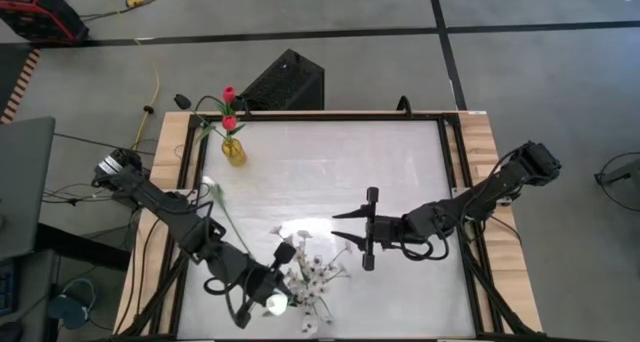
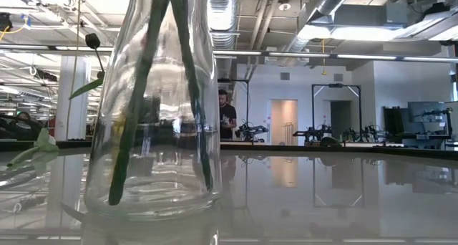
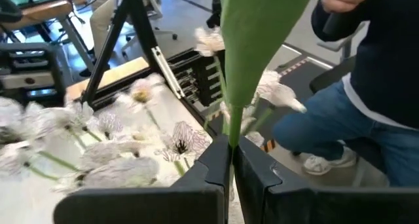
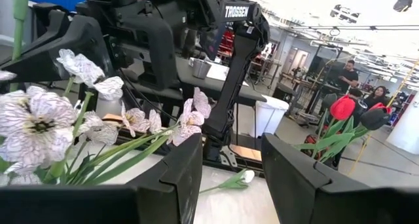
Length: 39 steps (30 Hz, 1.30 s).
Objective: Sort flowers into vase by color
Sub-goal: Put the bottom white tulip into the transparent vase
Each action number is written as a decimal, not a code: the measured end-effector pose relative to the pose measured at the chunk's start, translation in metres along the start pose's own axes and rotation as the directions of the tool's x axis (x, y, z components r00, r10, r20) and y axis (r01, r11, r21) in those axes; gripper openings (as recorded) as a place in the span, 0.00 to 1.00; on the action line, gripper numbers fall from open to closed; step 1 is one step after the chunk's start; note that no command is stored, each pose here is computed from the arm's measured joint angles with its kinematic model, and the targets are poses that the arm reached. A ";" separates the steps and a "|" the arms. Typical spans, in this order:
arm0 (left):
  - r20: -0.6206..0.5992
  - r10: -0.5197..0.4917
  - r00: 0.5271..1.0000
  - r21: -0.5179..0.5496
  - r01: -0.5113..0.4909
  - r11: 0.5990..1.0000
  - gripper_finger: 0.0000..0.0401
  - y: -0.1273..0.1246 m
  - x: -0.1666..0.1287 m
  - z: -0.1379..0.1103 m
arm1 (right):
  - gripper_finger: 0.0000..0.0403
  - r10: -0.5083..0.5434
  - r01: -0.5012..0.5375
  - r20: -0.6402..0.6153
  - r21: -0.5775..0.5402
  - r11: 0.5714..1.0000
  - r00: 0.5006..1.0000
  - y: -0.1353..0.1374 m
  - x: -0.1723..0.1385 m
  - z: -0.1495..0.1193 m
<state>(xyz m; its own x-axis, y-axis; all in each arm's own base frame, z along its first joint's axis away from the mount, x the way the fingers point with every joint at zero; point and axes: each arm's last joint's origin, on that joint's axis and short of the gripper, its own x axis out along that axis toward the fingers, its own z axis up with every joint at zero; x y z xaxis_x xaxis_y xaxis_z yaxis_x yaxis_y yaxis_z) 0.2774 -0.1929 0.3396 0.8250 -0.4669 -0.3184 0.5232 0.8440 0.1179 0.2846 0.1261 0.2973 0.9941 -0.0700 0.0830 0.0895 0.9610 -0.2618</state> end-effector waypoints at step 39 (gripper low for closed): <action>-0.139 0.097 0.986 -0.067 -0.107 0.992 0.15 0.013 0.011 -0.033 | 0.45 0.011 -0.011 -0.033 -0.020 1.000 0.999 0.001 0.000 -0.004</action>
<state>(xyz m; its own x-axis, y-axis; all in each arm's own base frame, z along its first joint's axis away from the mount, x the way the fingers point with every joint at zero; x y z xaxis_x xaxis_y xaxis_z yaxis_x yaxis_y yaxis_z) 0.2861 -0.1783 0.3063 0.8343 -0.3416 -0.4328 0.4161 0.9051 0.0877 0.2849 0.1263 0.2936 0.9965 -0.0683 0.0488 0.0794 0.9562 -0.2818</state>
